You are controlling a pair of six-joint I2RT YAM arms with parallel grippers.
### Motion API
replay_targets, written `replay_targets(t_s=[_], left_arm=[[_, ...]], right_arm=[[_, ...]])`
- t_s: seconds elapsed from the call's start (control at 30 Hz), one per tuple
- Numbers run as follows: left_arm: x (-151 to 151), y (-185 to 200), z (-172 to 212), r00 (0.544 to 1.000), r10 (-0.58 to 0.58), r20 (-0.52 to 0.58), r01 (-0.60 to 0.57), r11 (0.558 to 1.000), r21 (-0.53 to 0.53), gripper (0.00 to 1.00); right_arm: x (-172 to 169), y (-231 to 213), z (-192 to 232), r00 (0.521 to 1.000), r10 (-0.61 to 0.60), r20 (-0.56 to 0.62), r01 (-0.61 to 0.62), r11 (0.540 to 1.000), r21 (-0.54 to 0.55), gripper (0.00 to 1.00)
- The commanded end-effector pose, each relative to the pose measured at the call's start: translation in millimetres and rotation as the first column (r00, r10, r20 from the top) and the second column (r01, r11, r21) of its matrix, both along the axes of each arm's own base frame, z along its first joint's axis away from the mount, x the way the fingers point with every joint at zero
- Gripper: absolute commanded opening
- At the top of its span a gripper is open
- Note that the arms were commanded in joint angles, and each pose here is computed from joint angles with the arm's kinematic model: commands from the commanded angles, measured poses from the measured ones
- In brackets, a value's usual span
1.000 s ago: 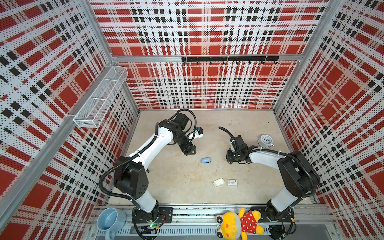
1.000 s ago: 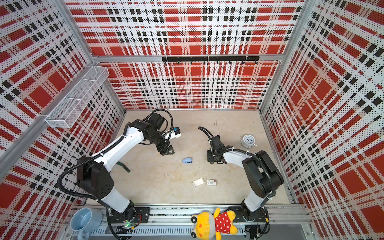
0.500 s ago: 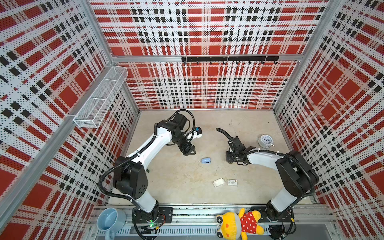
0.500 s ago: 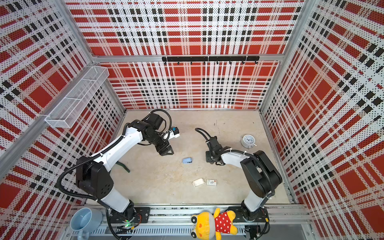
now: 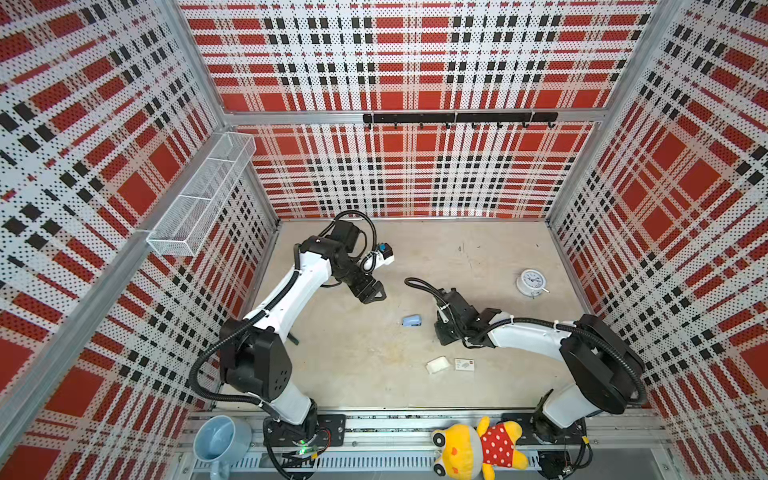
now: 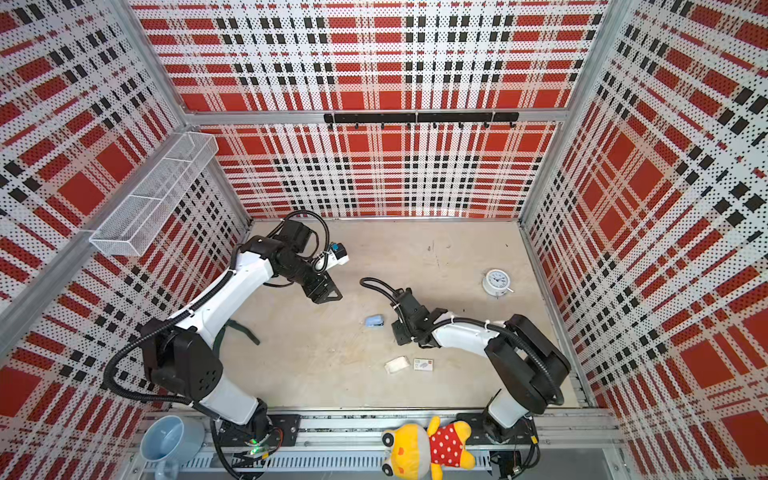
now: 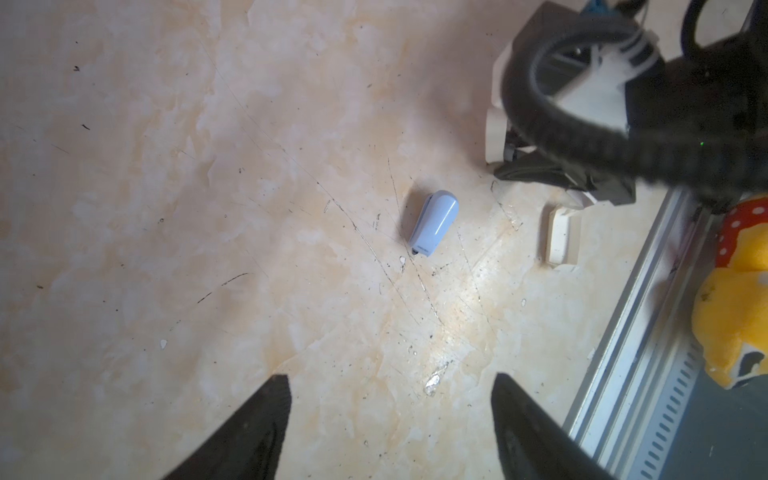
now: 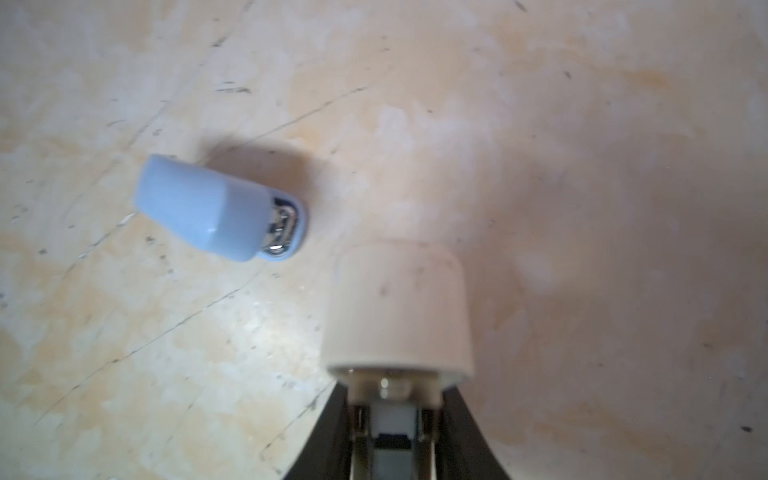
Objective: Load the staples into the stapler
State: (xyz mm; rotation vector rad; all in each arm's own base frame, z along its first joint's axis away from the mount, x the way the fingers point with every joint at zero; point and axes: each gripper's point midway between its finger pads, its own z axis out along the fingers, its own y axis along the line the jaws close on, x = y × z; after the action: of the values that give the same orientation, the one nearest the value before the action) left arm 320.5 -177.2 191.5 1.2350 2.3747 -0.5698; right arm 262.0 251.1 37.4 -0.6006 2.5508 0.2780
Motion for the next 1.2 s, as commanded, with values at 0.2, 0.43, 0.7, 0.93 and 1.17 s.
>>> replay_targets(t_s=[0.2,0.43,0.7,0.93,1.17], left_arm=[[14,28,33,0.992,0.124,0.005,-0.122,0.982,-0.145,0.78],[17,61,46,0.976,0.218,0.017,-0.211,0.958,-0.194,0.78],[19,73,45,0.967,0.254,0.012,-0.246,0.947,-0.208,0.78],[20,76,36,0.963,0.268,0.002,-0.262,0.943,-0.206,0.78],[20,74,35,0.966,0.258,-0.002,-0.253,0.944,-0.214,0.78]], right_arm=[[-6,49,13,0.982,0.172,0.074,-0.171,0.985,-0.021,0.26],[-20,81,6,0.958,0.281,0.064,-0.278,0.959,-0.054,0.26],[-31,102,-9,0.936,0.349,0.041,-0.345,0.935,-0.081,0.27],[-34,110,-21,0.921,0.388,0.023,-0.381,0.914,-0.14,0.33],[-33,107,-12,0.929,0.368,0.04,-0.359,0.922,-0.143,0.4]])
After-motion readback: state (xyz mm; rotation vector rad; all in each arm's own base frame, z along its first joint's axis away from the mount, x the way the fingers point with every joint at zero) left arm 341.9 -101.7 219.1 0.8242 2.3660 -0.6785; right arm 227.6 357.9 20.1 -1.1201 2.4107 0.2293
